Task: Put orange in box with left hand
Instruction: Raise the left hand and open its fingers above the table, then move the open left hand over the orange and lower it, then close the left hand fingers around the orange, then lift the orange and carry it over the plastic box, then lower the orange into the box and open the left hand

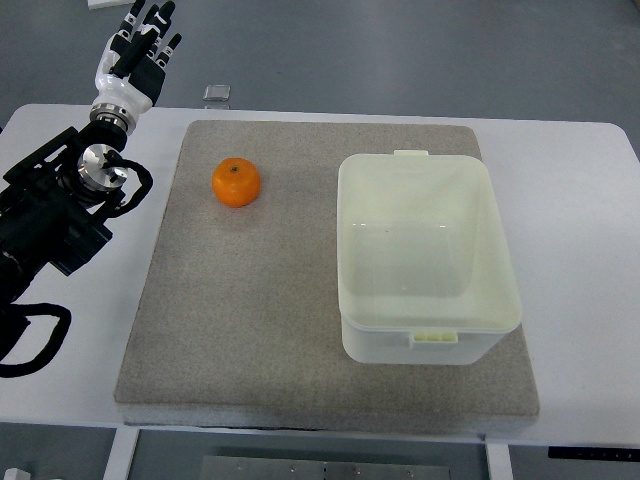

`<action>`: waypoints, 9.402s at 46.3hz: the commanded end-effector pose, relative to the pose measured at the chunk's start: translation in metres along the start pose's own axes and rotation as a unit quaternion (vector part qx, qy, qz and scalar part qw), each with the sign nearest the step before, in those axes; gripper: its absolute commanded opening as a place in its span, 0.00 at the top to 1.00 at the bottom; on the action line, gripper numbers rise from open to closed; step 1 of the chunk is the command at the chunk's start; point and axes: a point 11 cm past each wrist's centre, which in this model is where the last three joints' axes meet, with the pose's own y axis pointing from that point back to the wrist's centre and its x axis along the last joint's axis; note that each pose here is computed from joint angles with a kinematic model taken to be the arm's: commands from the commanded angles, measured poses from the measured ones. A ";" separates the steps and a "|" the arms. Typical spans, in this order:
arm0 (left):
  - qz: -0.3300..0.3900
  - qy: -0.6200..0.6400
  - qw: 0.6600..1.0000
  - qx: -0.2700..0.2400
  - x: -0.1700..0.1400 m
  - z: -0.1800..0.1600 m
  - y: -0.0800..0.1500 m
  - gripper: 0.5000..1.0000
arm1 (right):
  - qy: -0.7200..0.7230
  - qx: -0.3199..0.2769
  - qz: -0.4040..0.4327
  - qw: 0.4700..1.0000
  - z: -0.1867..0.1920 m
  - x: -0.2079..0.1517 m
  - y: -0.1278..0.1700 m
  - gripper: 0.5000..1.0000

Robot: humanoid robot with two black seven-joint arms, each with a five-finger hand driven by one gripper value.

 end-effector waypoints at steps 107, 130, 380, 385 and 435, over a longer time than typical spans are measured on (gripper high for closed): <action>-0.436 -0.767 0.416 0.221 -0.042 -0.015 0.027 0.01 | -0.001 0.000 0.000 1.000 0.000 0.000 0.000 0.14; -0.442 -0.789 0.364 0.221 -0.031 -0.022 0.031 0.01 | 0.000 0.000 0.000 1.000 0.000 0.000 0.000 0.14; -0.690 -0.636 0.343 -0.048 -0.282 -0.067 0.135 1.00 | 0.000 0.000 0.000 1.000 0.000 0.000 0.000 0.14; -0.687 -0.637 0.347 -0.049 -0.280 -0.066 0.134 1.00 | 0.001 0.000 0.000 1.000 0.000 0.000 0.000 0.14; -0.682 -0.627 0.375 -0.027 -0.272 -0.062 0.127 0.08 | 0.000 0.000 0.000 1.000 0.000 0.000 0.000 0.14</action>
